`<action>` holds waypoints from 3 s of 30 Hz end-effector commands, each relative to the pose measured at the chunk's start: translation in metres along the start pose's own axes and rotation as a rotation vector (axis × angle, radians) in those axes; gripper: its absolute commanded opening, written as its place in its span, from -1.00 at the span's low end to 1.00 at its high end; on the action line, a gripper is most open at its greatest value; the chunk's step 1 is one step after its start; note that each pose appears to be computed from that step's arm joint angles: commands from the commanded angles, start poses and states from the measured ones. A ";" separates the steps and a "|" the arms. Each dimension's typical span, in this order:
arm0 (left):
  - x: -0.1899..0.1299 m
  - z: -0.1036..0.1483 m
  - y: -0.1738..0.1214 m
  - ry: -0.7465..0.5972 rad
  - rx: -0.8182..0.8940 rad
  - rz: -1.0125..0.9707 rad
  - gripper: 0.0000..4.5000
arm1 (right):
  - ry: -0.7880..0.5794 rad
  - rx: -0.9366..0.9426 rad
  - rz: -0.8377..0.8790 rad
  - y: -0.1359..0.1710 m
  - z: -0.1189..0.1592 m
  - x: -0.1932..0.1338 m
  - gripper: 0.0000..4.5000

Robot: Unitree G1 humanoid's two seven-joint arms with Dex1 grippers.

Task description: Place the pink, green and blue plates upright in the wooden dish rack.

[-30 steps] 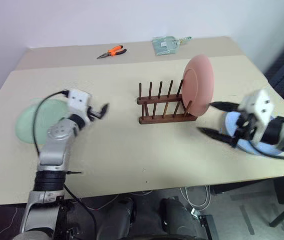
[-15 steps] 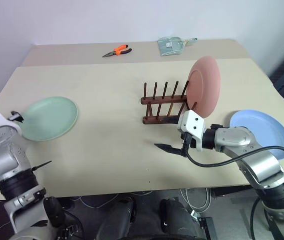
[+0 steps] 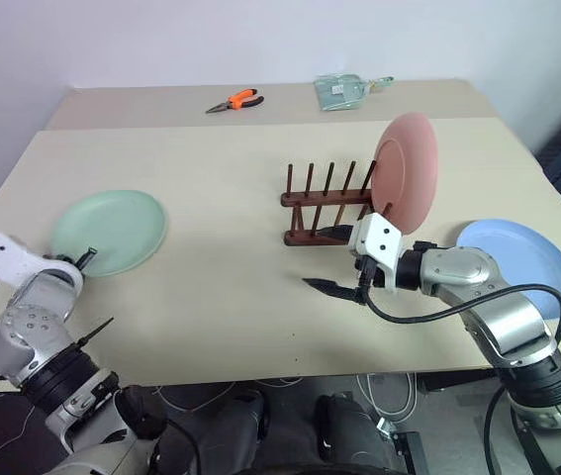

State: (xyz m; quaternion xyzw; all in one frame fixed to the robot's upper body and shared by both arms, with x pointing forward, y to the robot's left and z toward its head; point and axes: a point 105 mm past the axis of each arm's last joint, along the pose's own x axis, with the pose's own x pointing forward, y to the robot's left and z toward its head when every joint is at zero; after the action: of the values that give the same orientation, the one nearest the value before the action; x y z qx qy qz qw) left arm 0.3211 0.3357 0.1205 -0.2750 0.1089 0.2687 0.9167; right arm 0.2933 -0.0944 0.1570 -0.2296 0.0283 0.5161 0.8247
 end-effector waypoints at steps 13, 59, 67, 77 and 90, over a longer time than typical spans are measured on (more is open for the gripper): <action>-0.085 0.024 -0.230 -0.236 0.446 -0.838 -0.97 | -0.124 -0.582 -0.230 -0.033 0.074 0.037 1.00; -0.067 -0.048 -0.163 -0.346 0.758 -0.993 0.52 | -0.470 -0.142 -0.416 -0.033 0.104 -0.010 -1.00; -0.090 -0.086 -0.148 -0.179 0.854 -1.198 0.52 | -0.705 0.441 -0.389 -0.039 0.113 -0.015 -1.00; -0.112 -0.114 -0.144 -0.041 0.869 -1.329 0.52 | -0.695 0.566 -0.452 -0.056 0.102 -0.023 -1.00; -0.125 -0.129 -0.146 0.013 0.869 -1.388 0.52 | -0.674 0.707 -0.474 -0.069 0.086 -0.021 -1.00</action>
State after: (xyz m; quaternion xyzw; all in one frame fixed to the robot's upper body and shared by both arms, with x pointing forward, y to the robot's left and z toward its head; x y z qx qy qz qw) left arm 0.2967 0.1148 0.1151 0.0972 0.0306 -0.4103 0.9062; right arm 0.3282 -0.1009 0.2522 0.2351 -0.1044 0.3142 0.9138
